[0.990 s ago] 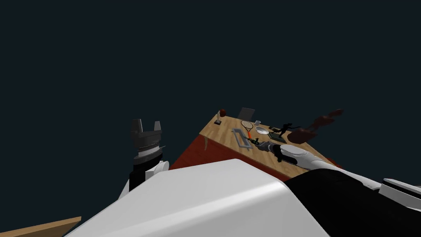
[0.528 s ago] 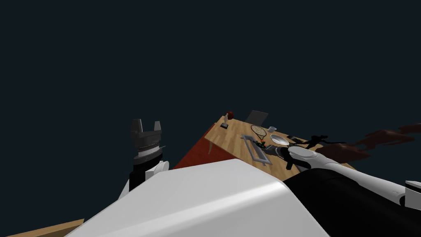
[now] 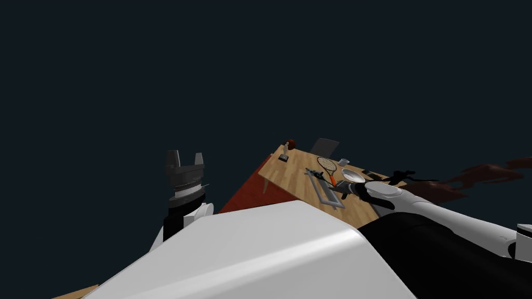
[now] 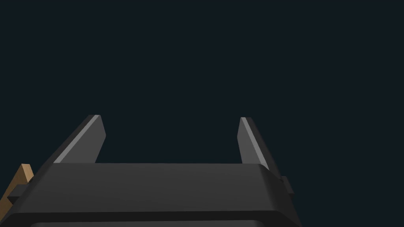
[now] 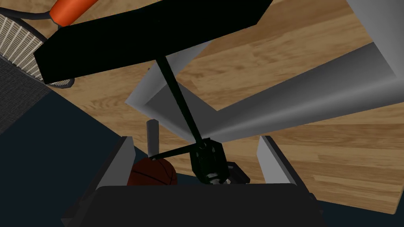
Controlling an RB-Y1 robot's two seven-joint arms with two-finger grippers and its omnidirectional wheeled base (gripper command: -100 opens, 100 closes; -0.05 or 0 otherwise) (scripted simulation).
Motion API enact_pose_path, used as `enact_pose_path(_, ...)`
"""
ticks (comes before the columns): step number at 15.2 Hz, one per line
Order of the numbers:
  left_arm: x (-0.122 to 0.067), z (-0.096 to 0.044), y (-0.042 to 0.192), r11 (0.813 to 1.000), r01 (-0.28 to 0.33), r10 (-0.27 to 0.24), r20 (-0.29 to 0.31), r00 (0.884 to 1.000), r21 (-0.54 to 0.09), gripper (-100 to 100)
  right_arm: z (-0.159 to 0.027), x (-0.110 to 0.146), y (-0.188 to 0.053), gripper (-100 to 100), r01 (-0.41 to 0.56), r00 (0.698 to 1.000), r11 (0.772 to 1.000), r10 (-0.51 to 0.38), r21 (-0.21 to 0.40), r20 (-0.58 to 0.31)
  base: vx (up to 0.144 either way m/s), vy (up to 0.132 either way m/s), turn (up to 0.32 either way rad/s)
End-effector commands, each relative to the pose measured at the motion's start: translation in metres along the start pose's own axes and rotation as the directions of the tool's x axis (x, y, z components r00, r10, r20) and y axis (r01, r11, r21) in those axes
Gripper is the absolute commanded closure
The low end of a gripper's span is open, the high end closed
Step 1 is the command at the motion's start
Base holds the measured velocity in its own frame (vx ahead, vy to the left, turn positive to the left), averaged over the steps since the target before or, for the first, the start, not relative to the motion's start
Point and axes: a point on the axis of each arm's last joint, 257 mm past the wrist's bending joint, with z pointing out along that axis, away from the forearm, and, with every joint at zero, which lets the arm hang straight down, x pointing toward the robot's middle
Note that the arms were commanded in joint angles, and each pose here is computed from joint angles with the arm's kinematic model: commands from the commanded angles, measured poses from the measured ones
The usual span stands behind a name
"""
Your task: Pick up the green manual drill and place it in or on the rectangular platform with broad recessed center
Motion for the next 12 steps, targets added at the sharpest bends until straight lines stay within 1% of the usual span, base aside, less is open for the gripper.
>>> enact_pose_path(1,0.0,0.0,0.0,1.0,0.0,0.0,0.0,1.0,0.0,0,-0.006,-0.012,-0.005,-100,0.006,1.0,1.0,-0.006,-0.005,0.005,-0.024,0.017,-0.059)
enact_pose_path(6,0.0,0.0,0.0,1.0,0.0,0.0,0.0,1.0,0.0,0,-0.019,-0.039,-0.018,-100,0.023,1.0,1.0,-0.022,-0.015,0.016,-0.024,0.016,-0.074)
enact_pose_path(7,0.0,0.0,0.0,1.0,0.0,0.0,0.0,1.0,0.0,0,-0.016,-0.032,-0.015,-100,0.021,1.0,1.0,-0.021,-0.013,0.013,-0.016,0.008,-0.029)
enact_pose_path(12,0.0,0.0,0.0,1.0,0.0,0.0,0.0,1.0,0.0,0,-0.017,-0.033,-0.015,-100,0.02,1.0,1.0,-0.019,-0.014,0.014,-0.001,0.001,0.0)
